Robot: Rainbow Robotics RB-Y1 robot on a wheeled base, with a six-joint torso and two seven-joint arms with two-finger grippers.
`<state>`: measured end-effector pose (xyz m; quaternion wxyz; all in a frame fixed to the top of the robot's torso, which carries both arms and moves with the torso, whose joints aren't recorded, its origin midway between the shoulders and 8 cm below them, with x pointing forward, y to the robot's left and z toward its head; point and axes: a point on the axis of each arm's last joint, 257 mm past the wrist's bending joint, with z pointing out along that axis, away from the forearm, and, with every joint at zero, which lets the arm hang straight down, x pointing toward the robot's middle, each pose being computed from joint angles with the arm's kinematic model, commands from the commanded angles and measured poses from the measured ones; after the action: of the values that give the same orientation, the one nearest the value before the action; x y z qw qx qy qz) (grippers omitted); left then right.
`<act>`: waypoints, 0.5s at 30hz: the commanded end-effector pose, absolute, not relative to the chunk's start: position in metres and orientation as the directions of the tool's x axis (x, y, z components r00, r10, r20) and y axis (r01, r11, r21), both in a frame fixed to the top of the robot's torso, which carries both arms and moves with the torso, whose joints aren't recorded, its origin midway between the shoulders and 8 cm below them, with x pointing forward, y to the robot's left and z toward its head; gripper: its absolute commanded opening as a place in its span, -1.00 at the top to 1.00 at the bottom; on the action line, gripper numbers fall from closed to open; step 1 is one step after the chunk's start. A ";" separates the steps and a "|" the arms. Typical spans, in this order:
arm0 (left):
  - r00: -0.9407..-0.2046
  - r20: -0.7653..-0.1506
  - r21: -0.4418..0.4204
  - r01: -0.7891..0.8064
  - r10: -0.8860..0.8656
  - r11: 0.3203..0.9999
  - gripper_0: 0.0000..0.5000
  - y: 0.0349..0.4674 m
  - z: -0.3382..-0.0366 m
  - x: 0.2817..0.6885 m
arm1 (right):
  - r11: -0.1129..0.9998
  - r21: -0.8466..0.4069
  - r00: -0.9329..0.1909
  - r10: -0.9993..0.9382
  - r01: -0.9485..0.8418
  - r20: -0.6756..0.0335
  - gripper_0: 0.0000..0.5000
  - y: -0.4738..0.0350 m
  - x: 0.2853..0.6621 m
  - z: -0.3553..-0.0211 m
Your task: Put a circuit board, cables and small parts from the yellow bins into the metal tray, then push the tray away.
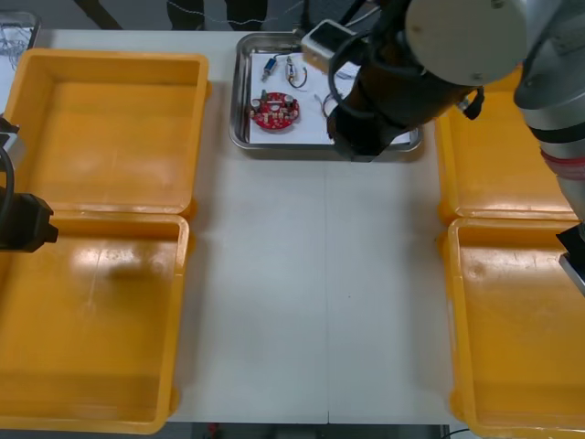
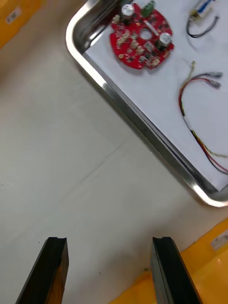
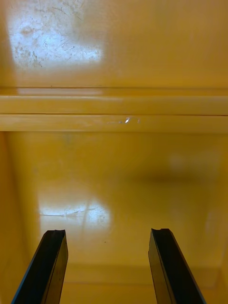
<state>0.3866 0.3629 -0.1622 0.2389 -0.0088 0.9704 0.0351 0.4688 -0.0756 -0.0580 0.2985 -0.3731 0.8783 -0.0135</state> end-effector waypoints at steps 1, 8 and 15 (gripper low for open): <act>-0.877 -0.477 0.129 -0.004 0.059 0.992 -1.00 0.377 -0.148 0.382 | 0.857 -0.132 -0.650 -0.470 -0.498 -0.598 -1.00 -0.138 0.464 -0.044; -0.877 -0.477 0.129 -0.004 0.059 0.992 -1.00 0.377 -0.148 0.382 | 0.946 -0.038 -0.744 -0.279 -0.323 -0.607 -1.00 -0.214 0.454 -0.042; -0.877 -0.477 0.129 -0.004 0.059 0.992 -1.00 0.377 -0.148 0.382 | 0.978 -0.026 -0.782 -0.183 -0.209 -0.596 -1.00 -0.282 0.443 -0.044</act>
<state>0.3862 0.3629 -0.1625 0.2385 -0.0086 0.9705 0.0352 0.4506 -0.2455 -0.0539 0.3020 -0.1298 0.9437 0.0375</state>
